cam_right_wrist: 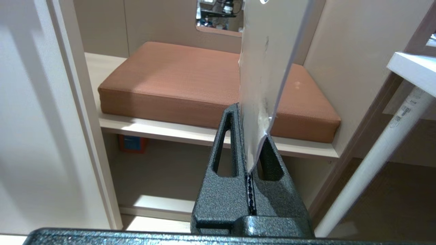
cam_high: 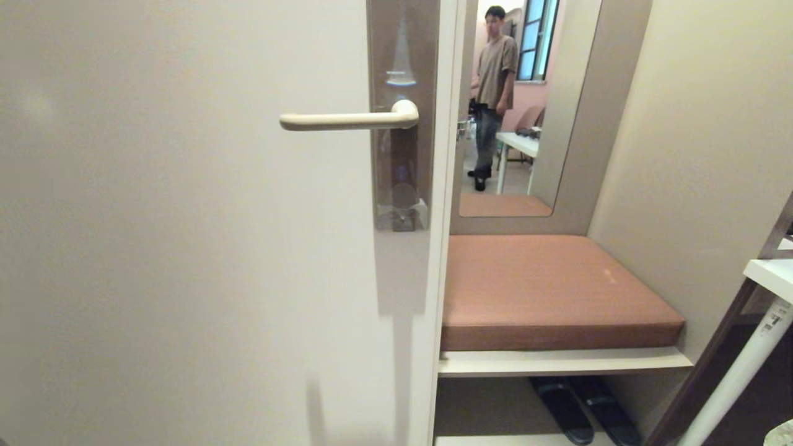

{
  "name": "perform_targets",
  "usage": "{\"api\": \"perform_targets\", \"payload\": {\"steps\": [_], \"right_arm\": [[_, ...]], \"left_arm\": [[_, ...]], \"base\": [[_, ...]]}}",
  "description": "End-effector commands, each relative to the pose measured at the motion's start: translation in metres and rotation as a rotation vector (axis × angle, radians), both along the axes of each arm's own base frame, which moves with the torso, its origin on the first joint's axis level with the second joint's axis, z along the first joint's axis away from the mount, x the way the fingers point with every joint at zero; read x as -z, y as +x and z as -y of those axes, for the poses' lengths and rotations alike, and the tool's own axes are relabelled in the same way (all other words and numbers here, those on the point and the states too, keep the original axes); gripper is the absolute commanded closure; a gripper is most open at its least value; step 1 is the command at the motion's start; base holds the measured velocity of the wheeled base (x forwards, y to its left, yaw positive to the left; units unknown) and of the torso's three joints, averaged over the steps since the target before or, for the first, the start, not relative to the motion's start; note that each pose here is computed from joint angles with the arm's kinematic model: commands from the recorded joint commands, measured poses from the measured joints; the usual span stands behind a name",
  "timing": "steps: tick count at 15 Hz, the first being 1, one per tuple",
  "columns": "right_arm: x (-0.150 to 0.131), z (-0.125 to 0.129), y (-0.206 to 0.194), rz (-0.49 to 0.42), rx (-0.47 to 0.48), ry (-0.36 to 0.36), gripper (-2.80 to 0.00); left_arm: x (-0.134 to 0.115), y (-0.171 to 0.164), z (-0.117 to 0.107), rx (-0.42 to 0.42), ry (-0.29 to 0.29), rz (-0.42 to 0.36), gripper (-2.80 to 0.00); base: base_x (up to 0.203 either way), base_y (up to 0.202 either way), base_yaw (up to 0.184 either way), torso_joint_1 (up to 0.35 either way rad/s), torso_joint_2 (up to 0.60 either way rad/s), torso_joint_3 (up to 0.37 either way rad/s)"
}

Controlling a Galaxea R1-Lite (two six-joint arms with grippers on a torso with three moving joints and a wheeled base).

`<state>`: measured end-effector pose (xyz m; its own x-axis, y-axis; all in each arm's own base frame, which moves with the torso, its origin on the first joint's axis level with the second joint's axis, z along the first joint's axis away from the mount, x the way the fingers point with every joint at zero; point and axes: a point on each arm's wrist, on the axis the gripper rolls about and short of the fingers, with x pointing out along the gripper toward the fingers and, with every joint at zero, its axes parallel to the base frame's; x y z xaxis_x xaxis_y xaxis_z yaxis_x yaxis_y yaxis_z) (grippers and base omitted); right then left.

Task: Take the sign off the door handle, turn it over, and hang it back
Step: Hand it to the other hand

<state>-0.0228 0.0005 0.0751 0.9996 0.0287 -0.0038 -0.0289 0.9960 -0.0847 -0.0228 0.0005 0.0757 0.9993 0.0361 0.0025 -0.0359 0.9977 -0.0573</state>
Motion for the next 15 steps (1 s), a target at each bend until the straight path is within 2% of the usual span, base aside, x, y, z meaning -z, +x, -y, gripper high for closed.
{"api": "perform_targets", "payload": {"steps": [1,3,12,15], "right_arm": [[-0.0001,0.0,0.0,0.001,0.0,-0.001,0.0],[-0.0001,0.0,0.0,0.001,0.0,-0.001,0.0],[-0.0001,0.0,0.0,0.001,0.0,-0.001,0.0],[-0.0001,0.0,0.0,0.001,0.0,-0.001,0.0]], "left_arm": [[-0.0001,0.0,0.0,-0.001,0.002,0.0,0.0],[-0.0001,0.0,0.0,0.001,0.002,0.0,0.0],[-0.0001,0.0,0.0,-0.001,0.0,0.001,0.0],[-0.0003,0.0,0.0,-0.001,-0.003,0.003,0.0]], "base": [[0.0,0.0,0.0,0.0,0.0,0.0],[0.0,-0.054,-0.002,-0.001,0.0,0.002],[0.0,-0.188,-0.001,0.002,0.0,0.002],[0.0,-0.055,-0.001,0.004,0.0,-0.001]]}}
